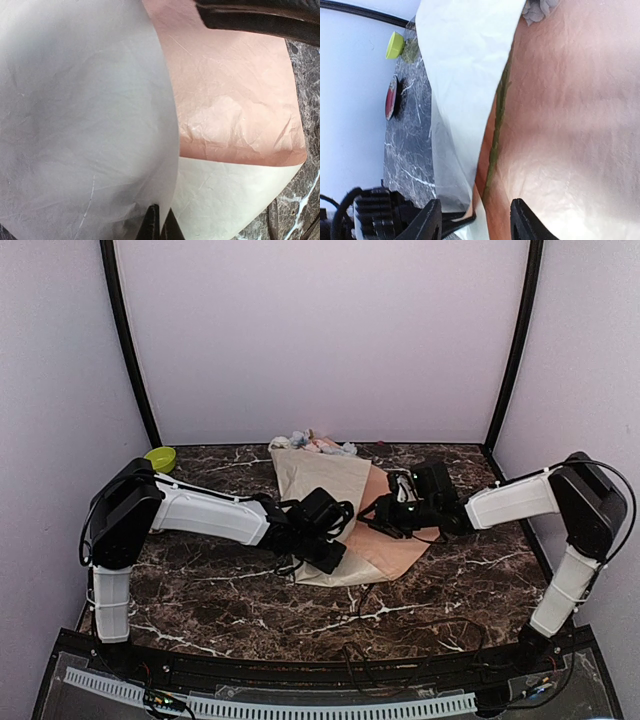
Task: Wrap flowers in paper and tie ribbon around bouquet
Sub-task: Fold the 1/4-folded wrapping paper at the center of the board, then pass from the left arm to the right
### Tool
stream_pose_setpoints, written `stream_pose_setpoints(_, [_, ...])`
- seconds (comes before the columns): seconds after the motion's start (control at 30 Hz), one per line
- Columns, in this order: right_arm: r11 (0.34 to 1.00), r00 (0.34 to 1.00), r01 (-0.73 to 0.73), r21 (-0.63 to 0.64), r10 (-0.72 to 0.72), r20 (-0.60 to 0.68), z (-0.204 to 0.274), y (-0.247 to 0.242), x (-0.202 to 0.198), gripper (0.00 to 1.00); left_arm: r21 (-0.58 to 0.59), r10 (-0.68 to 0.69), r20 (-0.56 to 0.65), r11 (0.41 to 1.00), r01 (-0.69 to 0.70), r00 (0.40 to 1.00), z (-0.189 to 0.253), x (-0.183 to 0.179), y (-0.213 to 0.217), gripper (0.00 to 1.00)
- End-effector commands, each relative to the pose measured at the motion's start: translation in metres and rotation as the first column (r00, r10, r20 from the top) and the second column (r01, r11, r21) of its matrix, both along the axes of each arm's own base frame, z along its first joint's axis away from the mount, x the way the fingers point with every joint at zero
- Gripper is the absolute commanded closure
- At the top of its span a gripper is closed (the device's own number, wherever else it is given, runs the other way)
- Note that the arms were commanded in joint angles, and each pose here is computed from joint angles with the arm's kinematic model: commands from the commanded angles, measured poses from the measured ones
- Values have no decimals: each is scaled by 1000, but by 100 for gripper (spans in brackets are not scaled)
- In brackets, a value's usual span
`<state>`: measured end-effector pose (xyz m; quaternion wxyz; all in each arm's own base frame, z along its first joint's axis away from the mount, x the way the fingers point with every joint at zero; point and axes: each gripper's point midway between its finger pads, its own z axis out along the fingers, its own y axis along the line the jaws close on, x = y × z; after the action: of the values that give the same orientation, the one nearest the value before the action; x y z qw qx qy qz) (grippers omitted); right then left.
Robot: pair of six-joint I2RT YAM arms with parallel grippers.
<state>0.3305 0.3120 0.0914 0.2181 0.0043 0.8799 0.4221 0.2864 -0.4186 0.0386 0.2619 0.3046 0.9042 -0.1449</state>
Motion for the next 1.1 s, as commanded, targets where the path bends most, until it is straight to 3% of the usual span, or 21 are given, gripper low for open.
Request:
stream_pose_setpoints(0.0, [995, 999, -48, 92, 46, 28, 13, 25, 12, 47, 28, -10, 0, 1000, 10, 1000, -7, -2, 3, 100])
stream_pose_setpoints(0.13, [990, 997, -74, 122, 73, 19, 10, 36, 14, 43, 28, -12, -2, 1000, 12, 1000, -7, -3, 3, 100])
stream_pose_setpoints(0.27, [982, 991, -131, 133, 133, -11, 3, 53, 8, 49, 26, -14, 0, 1000, 14, 1000, -7, -2, 2, 100])
stream_pose_setpoints(0.33, [977, 988, -146, 152, 151, -20, 1, 57, 6, 62, 25, -16, 0, 1000, 16, 1000, -7, -2, 2, 100])
stream_pose_setpoints(0.43, [976, 987, -155, 154, 160, -26, -2, 57, 4, 89, 24, -23, 11, 999, 23, 1000, -5, -1, 1, 100])
stream_pose_setpoints(0.5, [981, 989, -145, 129, 148, -19, -5, 52, 6, 100, 13, -44, 22, 999, 43, 999, 1, 0, -4, 99])
stream_pose_setpoints(0.67, [983, 987, -160, 86, 162, -17, -14, 46, 9, 100, 18, -121, 131, 993, 120, 984, 30, 5, -22, 82])
stream_pose_setpoints(0.87, [973, 974, -227, 49, 228, -14, -17, 49, 6, 100, 137, -316, 310, 948, 287, 897, 55, -10, -47, 76])
stream_pose_setpoints(1.07, [967, 967, -253, 31, 253, -7, -15, 49, 5, 100, 143, -385, 336, 923, 357, 860, 48, -24, -59, 78])
